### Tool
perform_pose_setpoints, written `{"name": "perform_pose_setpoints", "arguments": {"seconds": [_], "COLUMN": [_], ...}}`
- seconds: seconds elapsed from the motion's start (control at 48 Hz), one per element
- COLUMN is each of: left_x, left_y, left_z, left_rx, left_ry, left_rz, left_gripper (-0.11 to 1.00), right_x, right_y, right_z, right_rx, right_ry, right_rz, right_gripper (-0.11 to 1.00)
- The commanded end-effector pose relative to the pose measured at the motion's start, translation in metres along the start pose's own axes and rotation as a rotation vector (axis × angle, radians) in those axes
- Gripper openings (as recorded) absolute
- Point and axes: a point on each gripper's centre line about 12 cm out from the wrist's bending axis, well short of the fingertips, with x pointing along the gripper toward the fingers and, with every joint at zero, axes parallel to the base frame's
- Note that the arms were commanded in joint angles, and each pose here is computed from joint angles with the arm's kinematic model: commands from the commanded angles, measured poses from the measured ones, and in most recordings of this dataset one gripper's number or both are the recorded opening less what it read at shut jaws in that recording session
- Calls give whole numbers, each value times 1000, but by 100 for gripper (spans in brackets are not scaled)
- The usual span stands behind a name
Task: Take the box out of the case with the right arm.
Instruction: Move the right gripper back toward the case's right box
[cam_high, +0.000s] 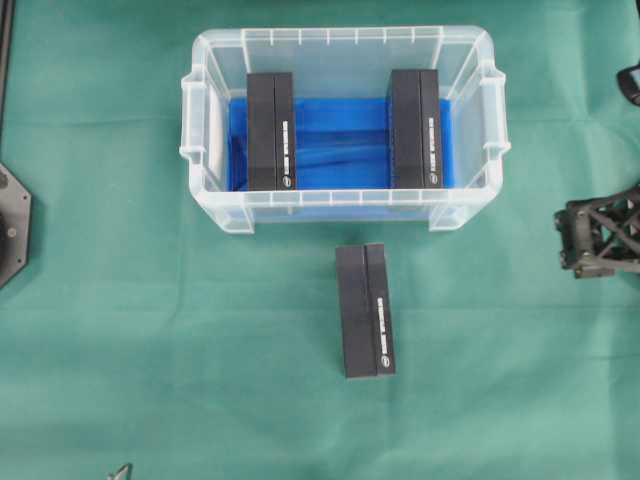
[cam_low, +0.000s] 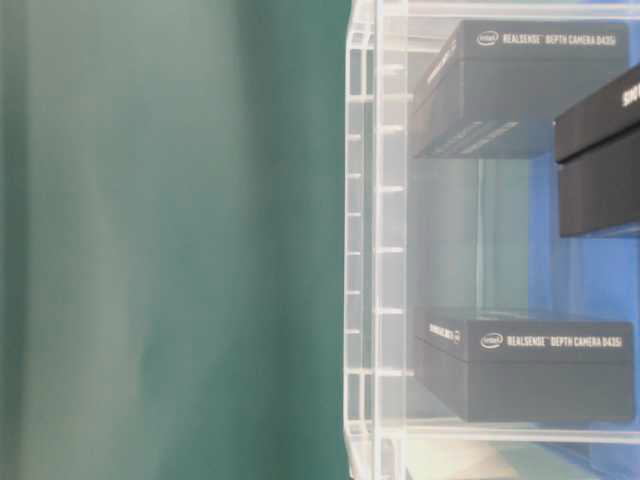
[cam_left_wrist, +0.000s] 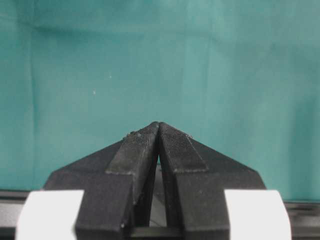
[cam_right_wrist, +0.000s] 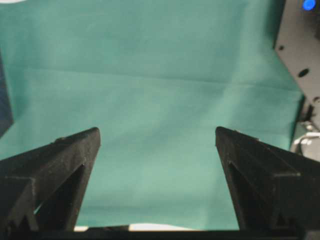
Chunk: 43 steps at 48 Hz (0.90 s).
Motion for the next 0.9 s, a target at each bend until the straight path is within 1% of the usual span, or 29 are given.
{"name": "perform_pose_setpoints", "arguments": {"seconds": [0.0, 0.209, 0.417, 0.667, 0.772, 0.876], "left_x": [-3, 0, 0, 1, 0, 0], "left_y": [0, 0, 0, 0, 0, 0], "left_z": [3, 6, 6, 6, 6, 6], "left_rx": [0, -1, -1, -1, -1, 1], "left_ry": [-15, -5, -4, -3, -2, -4], "left_rz": [3, 4, 5, 6, 5, 5], "left_gripper": [0, 0, 0, 0, 0, 0], "right_x": [-5, -4, -3, 4, 8, 9], "right_y": [-2, -1, 1, 2, 2, 1], "right_z": [1, 4, 26, 75, 99, 118], "right_rx": [-5, -13, -17, -20, -31, -27], "right_ry": [3, 0, -15, -41, -53, -64], "right_rz": [24, 26, 25, 5, 5, 14], "right_gripper": [92, 92, 92, 92, 92, 92]}}
